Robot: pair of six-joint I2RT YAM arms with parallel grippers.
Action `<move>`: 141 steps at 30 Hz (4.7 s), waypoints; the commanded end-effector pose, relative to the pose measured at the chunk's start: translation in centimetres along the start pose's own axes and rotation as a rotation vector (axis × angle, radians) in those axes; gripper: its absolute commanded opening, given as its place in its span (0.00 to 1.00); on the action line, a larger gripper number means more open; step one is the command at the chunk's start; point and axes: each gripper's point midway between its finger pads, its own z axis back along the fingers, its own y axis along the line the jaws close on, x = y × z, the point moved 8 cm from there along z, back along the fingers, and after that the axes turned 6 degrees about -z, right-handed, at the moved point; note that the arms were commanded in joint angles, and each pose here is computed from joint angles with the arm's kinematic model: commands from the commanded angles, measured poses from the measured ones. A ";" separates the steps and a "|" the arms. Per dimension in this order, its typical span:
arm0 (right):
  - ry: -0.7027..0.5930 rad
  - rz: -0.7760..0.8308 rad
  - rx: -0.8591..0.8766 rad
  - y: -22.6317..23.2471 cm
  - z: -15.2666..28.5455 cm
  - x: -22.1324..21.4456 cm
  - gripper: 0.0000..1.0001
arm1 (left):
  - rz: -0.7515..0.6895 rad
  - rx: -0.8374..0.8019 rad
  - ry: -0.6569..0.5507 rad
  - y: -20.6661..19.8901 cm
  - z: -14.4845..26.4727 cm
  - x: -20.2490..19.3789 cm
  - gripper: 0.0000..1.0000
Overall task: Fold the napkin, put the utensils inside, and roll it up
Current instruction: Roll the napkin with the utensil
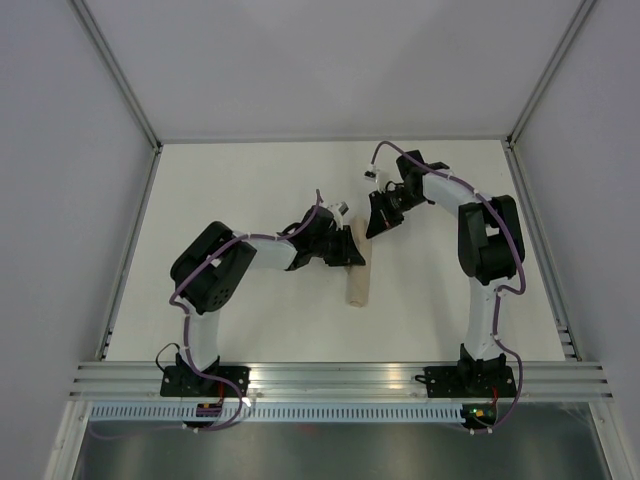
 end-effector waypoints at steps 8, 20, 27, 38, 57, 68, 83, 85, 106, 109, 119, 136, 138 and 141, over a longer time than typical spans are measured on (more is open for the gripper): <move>0.040 0.053 0.052 1.7 -2.4 -0.1 0.12 | 0.071 0.105 0.164 4.4 -0.8 -4.8 0.02; 0.003 -0.054 -0.189 -2.1 -4.8 0.2 0.07 | 0.001 0.085 0.152 4.4 0.2 -4.8 0.10; 0.017 -0.072 -0.264 -3.2 -5.2 -0.1 0.06 | -0.087 0.086 0.036 2.7 2.5 -2.7 0.47; 0.042 -0.051 -0.290 -3.6 -5.0 0.3 0.06 | -0.275 0.168 -0.151 -0.6 6.0 0.5 0.64; 0.071 -0.045 -0.283 -3.9 -5.3 0.5 0.06 | -0.739 0.572 -0.195 -6.2 0.4 0.4 0.62; 0.071 -0.045 -0.278 -3.8 -5.3 0.7 0.06 | -0.783 0.627 -0.270 -7.1 -0.6 -0.2 0.61; 0.076 -0.047 -0.271 -3.7 -5.3 0.8 0.06 | -0.859 0.607 -0.258 -8.4 -1.7 -0.5 0.63; 0.079 -0.047 -0.270 -3.8 -5.3 0.8 0.06 | -0.855 0.609 -0.248 -8.2 -2.1 -0.7 0.63; 0.084 -0.042 -0.262 -3.5 -5.1 0.8 0.06 | -0.731 0.705 -0.172 -4.1 -3.4 -1.8 0.58; 0.084 -0.038 -0.263 -3.4 -5.1 0.8 0.05 | -0.722 0.708 -0.160 -3.6 -3.7 -2.1 0.52; 0.041 -0.006 -0.266 -2.4 -3.9 2.2 0.06 | -0.687 0.688 -0.082 -2.1 -4.2 -3.6 0.07; -0.234 0.016 -0.246 1.2 4.3 9.2 0.85 | -0.380 0.490 -0.010 -0.4 -3.3 -5.0 0.02; -0.260 0.012 -0.252 1.1 5.5 9.6 0.86 | -0.331 0.462 0.011 -0.2 -3.1 -5.1 0.02; -0.287 0.009 -0.260 1.0 7.0 9.7 0.86 | -0.224 0.414 0.033 0.2 -2.8 -5.3 0.02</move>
